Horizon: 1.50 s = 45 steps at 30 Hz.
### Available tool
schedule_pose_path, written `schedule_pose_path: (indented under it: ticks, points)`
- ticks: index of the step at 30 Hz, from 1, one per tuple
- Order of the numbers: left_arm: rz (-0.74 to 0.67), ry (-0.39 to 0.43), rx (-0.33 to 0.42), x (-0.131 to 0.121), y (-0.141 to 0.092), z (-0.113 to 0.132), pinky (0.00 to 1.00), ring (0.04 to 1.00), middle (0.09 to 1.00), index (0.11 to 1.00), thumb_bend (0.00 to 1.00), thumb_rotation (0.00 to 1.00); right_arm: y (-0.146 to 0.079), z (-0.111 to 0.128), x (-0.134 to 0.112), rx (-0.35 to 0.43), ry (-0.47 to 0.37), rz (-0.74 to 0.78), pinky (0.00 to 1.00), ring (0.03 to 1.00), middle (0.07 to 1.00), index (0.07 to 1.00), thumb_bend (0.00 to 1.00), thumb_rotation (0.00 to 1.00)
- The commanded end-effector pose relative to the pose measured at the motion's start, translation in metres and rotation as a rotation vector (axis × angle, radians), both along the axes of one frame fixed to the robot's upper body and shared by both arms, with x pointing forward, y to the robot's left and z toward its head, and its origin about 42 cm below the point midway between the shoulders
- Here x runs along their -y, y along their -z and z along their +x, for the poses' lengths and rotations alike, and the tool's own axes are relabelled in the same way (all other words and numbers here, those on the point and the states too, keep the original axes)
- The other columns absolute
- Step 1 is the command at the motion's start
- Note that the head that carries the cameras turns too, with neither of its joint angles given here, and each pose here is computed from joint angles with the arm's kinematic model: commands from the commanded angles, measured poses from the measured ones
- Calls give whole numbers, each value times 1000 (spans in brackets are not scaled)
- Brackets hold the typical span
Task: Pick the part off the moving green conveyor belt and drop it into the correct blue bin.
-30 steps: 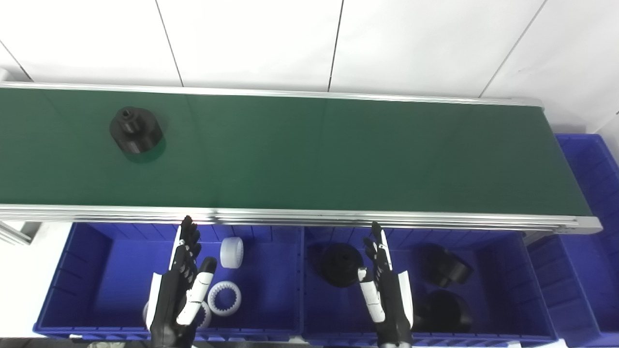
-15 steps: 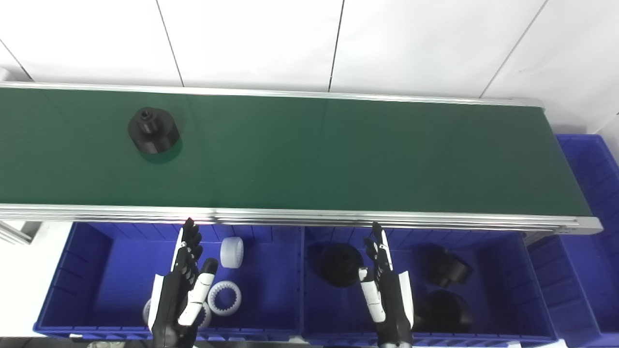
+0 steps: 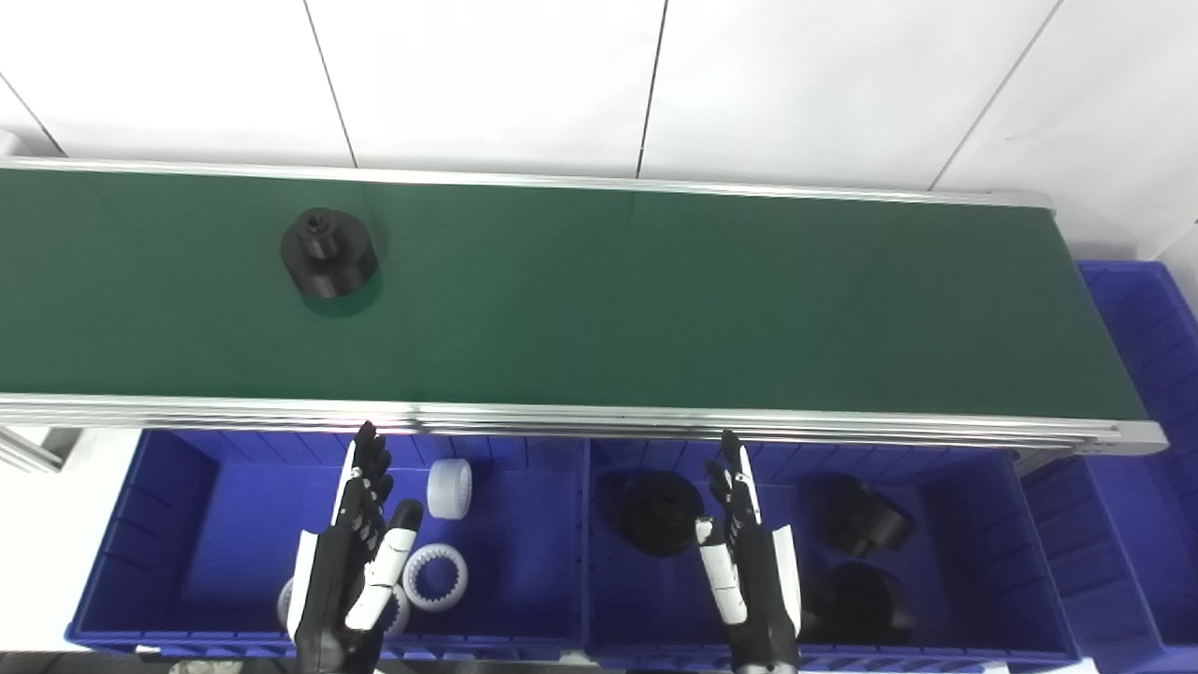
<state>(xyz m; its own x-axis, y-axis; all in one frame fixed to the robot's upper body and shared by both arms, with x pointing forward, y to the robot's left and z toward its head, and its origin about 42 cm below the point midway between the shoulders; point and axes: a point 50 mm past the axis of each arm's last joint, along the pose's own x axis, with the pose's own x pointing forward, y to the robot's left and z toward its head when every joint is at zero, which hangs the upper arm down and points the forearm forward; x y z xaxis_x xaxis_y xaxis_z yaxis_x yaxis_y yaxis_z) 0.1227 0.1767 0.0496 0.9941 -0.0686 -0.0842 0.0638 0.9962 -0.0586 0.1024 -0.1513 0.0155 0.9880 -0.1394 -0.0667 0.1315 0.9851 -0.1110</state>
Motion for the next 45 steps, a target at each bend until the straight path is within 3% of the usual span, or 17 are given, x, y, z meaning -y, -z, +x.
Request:
schedule_pose_path:
  ticks: [1, 13, 22, 32, 45]
  points:
    - [-27, 5, 62, 2, -10, 4, 1000, 1000, 1000, 1000, 574, 703, -5, 1, -1, 60, -17, 9, 929, 941, 993, 1000, 668, 1000]
    - [-12, 2, 57, 6, -4, 5, 1000, 1000, 1000, 1000, 570, 708, 1, 3, 4, 44, -22, 5, 938, 951, 1000, 1000, 700, 1000]
    - [-16, -3, 66, 6, 0, 8, 1000, 1000, 1000, 1000, 603, 708, 2, 4, 4, 45, -22, -6, 943, 948, 996, 1000, 624, 1000]
    - [-29, 3, 68, 7, 2, 6, 1000, 1000, 1000, 1000, 579, 663, 4, 3, 6, 35, -24, 7, 944, 954, 1000, 1000, 677, 1000]
    - [-59, 3, 71, 13, 14, 8, 1000, 1000, 1000, 1000, 561, 645, 14, 5, 10, 9, -30, -11, 936, 951, 999, 1000, 655, 1000]
